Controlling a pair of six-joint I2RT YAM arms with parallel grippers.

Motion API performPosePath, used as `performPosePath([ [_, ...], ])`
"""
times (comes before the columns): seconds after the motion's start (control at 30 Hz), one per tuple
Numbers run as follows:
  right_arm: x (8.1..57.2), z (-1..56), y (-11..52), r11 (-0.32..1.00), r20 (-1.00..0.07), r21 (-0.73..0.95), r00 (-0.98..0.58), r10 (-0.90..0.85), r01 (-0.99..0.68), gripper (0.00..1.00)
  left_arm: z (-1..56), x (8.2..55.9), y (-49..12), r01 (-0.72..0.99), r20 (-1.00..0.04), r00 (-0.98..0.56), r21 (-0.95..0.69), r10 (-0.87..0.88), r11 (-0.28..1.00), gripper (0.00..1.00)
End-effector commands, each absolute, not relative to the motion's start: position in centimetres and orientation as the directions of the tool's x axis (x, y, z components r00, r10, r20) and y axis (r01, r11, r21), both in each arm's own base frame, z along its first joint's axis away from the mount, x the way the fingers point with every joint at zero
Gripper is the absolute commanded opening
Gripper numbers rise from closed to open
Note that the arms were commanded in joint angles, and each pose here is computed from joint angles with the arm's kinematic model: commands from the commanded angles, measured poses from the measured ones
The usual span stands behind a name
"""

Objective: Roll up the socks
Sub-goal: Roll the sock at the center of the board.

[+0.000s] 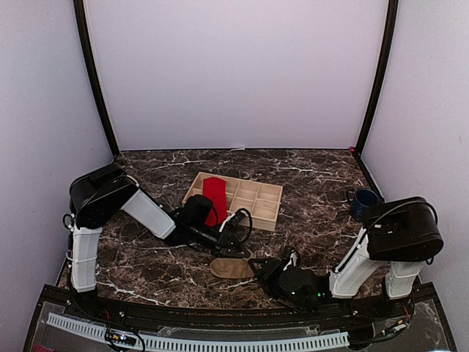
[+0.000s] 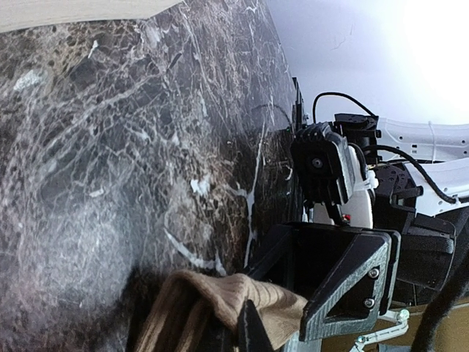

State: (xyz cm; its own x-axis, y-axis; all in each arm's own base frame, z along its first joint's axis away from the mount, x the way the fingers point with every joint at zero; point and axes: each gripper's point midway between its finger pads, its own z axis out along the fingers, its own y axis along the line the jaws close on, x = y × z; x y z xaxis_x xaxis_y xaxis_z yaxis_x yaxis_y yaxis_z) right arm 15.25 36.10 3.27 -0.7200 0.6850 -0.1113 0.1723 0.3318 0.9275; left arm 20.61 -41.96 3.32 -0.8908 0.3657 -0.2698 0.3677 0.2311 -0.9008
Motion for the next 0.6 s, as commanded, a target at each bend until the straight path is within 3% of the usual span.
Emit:
performPosePath([
  [0.0, 14.88, 0.93, 35.88, 0.389, -0.120, 0.899, -0.742, 0.660, 0.200, 0.47, -0.63, 19.01, -40.22, 0.284, -0.151, -0.909, -0.907, 0.388, 0.312, 0.00],
  [0.3, 15.03, 0.76, 36.42, 0.421, -0.145, 0.886, -0.745, 0.651, 0.195, 0.30, -0.83, 18.93, -39.86, 0.271, -0.138, -0.912, -0.910, 0.387, 0.313, 0.00],
  [0.57, 15.70, 1.19, 36.01, 0.694, -0.368, 0.709, -0.773, 0.517, 0.127, 0.02, -0.19, 19.55, -39.38, 0.262, -0.127, -0.922, -0.900, 0.366, 0.348, 0.00],
])
